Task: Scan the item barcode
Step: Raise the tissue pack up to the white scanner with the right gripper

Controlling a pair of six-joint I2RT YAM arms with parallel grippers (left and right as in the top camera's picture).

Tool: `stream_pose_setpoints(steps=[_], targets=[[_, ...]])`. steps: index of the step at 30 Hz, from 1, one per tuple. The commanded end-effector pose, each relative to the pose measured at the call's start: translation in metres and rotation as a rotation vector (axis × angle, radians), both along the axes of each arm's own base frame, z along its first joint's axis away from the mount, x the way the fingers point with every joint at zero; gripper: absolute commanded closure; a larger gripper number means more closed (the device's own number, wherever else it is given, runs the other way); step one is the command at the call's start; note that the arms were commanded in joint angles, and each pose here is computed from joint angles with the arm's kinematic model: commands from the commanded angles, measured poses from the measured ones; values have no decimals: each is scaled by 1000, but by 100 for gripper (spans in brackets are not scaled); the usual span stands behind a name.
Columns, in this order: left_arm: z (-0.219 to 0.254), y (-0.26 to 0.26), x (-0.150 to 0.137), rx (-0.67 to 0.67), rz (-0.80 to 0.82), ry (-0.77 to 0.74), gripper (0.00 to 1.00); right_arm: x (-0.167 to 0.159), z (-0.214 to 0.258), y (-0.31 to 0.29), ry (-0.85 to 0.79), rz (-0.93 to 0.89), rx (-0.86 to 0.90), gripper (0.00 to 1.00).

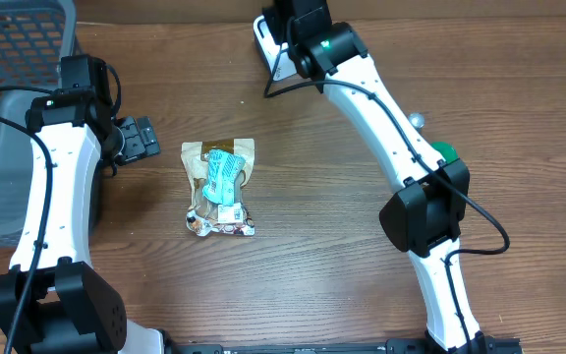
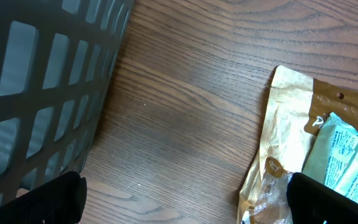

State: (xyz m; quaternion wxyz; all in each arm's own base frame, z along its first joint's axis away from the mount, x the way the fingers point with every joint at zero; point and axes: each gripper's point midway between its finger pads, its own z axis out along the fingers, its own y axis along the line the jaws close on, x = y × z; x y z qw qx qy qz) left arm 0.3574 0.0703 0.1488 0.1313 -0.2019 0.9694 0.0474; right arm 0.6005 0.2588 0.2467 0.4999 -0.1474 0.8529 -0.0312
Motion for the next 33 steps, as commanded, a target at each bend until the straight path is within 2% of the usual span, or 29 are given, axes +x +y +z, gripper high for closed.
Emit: stream_pose_setpoints(steps=[1,7,15,28,33], targets=[[12,3,3,20,-6,-32,1,7,-18,4,33,50,32,96],[12,3,3,20,-6,-32,0,20,-36,7,17,46,40,96],[12,3,3,20,-6,-32,1,34,-87,13,40,44,28,96],[12,3,3,20,-6,-32,0,35,-135,12,108,40,-3,96],[12,3,3,20,-6,-32,0,36,-136,12,107,40,-4,96]])
